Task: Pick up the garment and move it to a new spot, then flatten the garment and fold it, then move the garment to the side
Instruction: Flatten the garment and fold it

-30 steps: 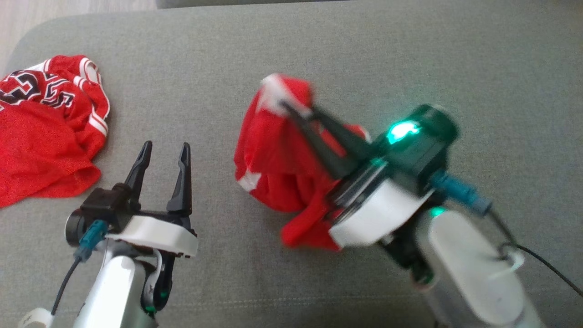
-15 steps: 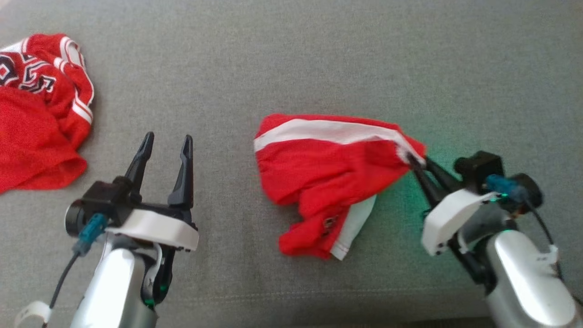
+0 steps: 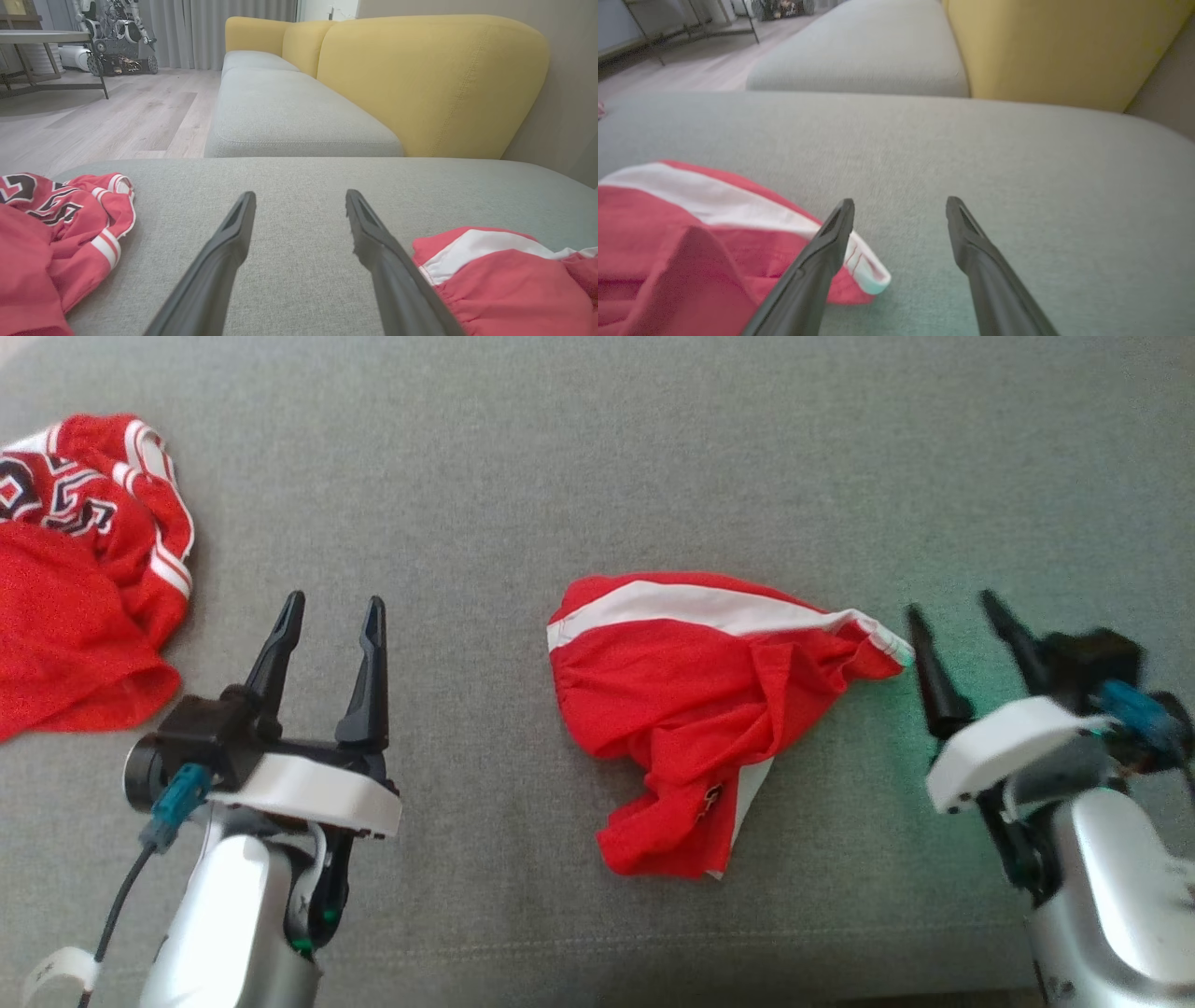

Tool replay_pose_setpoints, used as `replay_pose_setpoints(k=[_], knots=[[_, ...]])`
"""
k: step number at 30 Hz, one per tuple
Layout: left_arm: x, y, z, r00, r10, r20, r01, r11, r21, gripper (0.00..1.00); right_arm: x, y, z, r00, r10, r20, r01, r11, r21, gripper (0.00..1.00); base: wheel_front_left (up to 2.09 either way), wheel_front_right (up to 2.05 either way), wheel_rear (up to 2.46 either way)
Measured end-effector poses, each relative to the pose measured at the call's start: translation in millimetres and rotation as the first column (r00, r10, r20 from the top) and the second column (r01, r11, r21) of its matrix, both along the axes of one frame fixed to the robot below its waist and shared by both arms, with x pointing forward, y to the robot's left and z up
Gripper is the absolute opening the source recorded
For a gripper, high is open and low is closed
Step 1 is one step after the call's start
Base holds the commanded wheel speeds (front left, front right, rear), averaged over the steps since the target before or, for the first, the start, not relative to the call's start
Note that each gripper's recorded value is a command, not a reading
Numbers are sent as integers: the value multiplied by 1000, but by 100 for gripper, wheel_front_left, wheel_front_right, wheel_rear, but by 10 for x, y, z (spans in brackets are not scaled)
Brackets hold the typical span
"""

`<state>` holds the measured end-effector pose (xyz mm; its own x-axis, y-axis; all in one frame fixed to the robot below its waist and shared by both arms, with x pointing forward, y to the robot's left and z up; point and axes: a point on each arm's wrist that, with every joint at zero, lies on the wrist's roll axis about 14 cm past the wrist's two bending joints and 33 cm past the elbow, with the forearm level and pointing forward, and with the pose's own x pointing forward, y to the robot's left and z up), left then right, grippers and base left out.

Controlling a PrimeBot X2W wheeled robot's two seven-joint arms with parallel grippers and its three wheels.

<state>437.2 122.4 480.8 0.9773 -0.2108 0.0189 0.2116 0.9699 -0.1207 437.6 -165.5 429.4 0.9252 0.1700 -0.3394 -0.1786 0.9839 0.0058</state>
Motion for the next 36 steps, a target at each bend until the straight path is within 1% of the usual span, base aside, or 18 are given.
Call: replay_pose_setpoints(k=[3, 6, 9, 12, 19, 23, 36], knots=[[-34, 7, 71, 1000, 5, 16, -5, 1000, -3, 100, -29, -107, 237, 994, -56, 94, 55, 998, 21, 100, 0, 0, 0], [-94, 48, 112, 999, 21, 26, -22, 1000, 7, 100, -82, -143, 484, 979, -89, 185, 83, 996, 39, 100, 0, 0, 0], [-164, 97, 151, 999, 36, 34, -36, 999, 8, 100, -139, -82, 710, 962, -89, 260, 76, 995, 58, 100, 0, 0, 0], [-236, 131, 193, 998, 49, 43, -50, 999, 12, 100, -229, 28, 844, 952, -67, 299, 48, 996, 69, 100, 0, 0, 0], [-420, 178, 234, 997, 60, 52, -61, 998, 22, 100, -533, 135, 797, 959, -46, 279, 27, 997, 73, 100, 0, 0, 0], [-479, 205, 246, 996, 68, 56, -70, 997, 33, 100, -631, 142, 740, 965, -51, 257, 29, 996, 88, 100, 0, 0, 0], [-480, 219, 258, 996, 72, 58, -75, 996, 45, 100, -638, 129, 730, 966, -65, 249, 36, 992, 119, 100, 0, 0, 0]])
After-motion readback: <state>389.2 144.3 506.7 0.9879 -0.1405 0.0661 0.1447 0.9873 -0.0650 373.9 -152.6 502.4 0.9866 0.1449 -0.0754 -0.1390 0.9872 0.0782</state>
